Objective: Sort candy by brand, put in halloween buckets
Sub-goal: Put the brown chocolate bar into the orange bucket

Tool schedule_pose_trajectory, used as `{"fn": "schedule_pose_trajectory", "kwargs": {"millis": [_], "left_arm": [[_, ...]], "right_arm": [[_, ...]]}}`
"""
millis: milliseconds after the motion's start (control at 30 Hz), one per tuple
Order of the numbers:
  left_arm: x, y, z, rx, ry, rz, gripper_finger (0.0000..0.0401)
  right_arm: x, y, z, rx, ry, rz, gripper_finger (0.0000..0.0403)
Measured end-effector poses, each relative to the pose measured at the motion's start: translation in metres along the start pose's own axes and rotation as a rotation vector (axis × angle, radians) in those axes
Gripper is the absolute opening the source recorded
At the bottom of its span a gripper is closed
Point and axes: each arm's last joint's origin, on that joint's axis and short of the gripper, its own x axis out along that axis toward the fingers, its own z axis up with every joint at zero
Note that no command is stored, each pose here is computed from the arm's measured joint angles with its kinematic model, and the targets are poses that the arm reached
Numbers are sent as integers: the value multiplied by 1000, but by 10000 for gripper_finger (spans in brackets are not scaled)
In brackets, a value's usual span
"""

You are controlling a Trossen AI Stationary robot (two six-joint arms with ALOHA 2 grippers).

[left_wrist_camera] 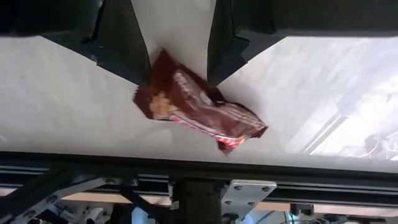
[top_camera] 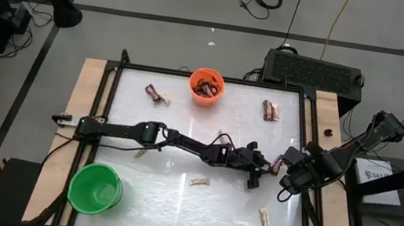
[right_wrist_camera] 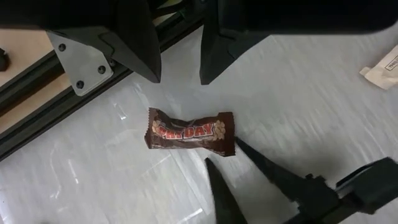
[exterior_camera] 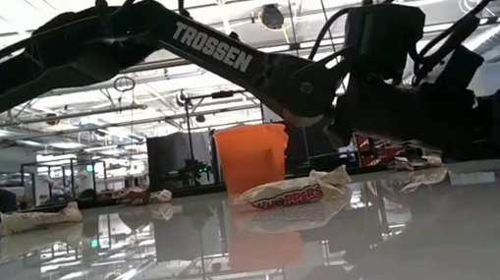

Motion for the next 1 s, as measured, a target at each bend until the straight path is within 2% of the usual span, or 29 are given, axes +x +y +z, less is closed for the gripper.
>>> {"fn": "schedule_pose_trajectory", "kwargs": {"millis": [200,400,667,767,933,1000], "left_arm": [[0,1,-1,0,7,-6,164],[11,-1,-15,-23,19,-61,164],[13,7,-20,-49,12,-25,157],[13,8,-19,-53,20,-16,123],[13,10,-20,-40,18,-11,18],[12,7,-17,-12,26,-17,9]], "right_arm": [[0,1,0,1,-4,11,105],[0,2,1,17,-6,17,105],[0,3,1,5,-10,27,105],[0,3,1,-2,-10,27,105],[0,3,1,-22,-10,27,105],[0,3,1,-23,-11,27,105]]}}
